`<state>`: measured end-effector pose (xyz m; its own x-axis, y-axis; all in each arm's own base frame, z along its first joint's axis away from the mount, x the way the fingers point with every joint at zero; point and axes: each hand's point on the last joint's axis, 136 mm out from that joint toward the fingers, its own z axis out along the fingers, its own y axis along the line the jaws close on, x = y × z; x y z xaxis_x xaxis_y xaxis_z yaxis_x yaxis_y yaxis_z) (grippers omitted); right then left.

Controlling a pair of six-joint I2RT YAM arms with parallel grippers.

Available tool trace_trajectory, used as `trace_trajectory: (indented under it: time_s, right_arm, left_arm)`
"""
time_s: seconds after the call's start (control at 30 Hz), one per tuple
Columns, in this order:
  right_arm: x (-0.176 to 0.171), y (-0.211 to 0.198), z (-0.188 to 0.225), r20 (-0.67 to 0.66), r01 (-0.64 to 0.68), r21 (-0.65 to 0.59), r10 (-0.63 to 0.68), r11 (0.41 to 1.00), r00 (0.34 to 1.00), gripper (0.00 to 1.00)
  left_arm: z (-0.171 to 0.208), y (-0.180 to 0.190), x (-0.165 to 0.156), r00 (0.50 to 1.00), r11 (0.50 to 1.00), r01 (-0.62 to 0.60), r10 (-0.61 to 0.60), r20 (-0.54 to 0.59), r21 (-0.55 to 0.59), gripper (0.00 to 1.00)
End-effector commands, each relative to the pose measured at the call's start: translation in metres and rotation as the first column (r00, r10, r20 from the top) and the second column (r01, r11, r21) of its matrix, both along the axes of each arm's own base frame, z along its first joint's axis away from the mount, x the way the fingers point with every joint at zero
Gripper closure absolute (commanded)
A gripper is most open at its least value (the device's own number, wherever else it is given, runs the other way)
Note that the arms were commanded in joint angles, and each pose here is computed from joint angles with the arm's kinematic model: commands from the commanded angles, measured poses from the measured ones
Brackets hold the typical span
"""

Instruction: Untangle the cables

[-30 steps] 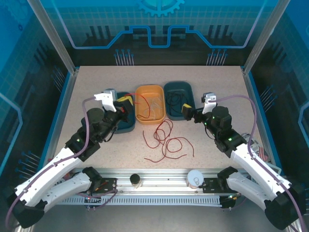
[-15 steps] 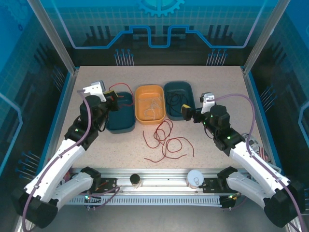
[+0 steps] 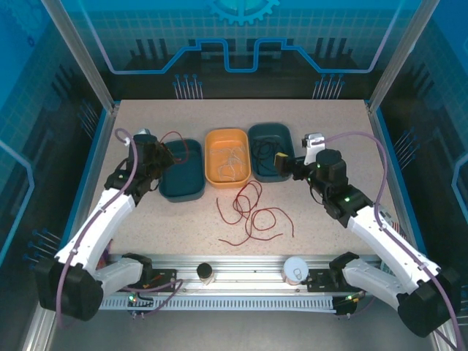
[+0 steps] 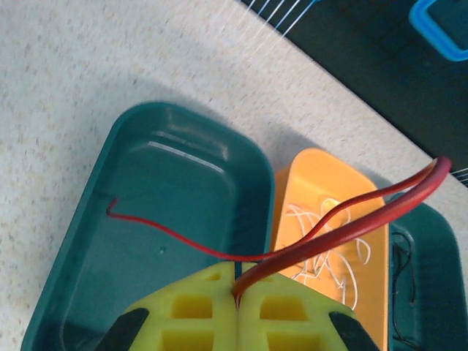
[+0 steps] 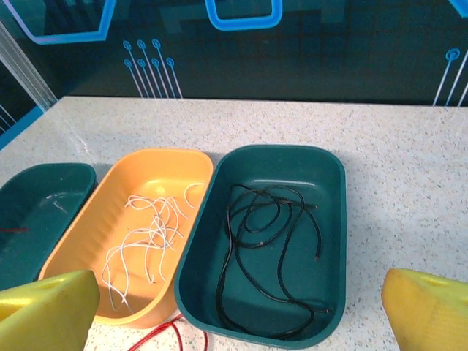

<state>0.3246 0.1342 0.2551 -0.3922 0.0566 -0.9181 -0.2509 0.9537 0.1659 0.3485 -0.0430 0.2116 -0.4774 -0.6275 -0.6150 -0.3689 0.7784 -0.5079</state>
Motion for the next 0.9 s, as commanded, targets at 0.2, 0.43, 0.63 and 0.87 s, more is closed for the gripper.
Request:
trace_trajectory:
  time_s: [0.2,0.43,0.63,0.87]
  right_arm:
    - [0.003,-0.007,0.001,-0.060,0.062,-0.024,-0.063,0.998,0.996,0.00]
    - [0.000,-0.012,-0.002,-0.066,0.085,-0.041,-0.087,0.996,0.994,0.00]
    - [-0.002,-0.013,-0.007,-0.071,0.088,-0.037,-0.090,0.995,0.993,0.00]
    - [-0.003,-0.013,-0.007,-0.066,0.092,-0.038,-0.095,0.995,0.993,0.00]
  left_arm:
    - [-0.054,-0.004,0.003,0.969,0.984,-0.131,0.102,-0.226,-0.120,1.00]
    - [-0.089,-0.008,0.014,0.941,0.981,-0.157,0.114,-0.319,-0.114,1.00]
    - [-0.109,0.000,0.020,0.885,0.965,-0.253,0.205,-0.417,-0.063,1.00]
    - [-0.128,0.003,0.035,0.851,0.956,-0.293,0.250,-0.462,-0.022,1.00]
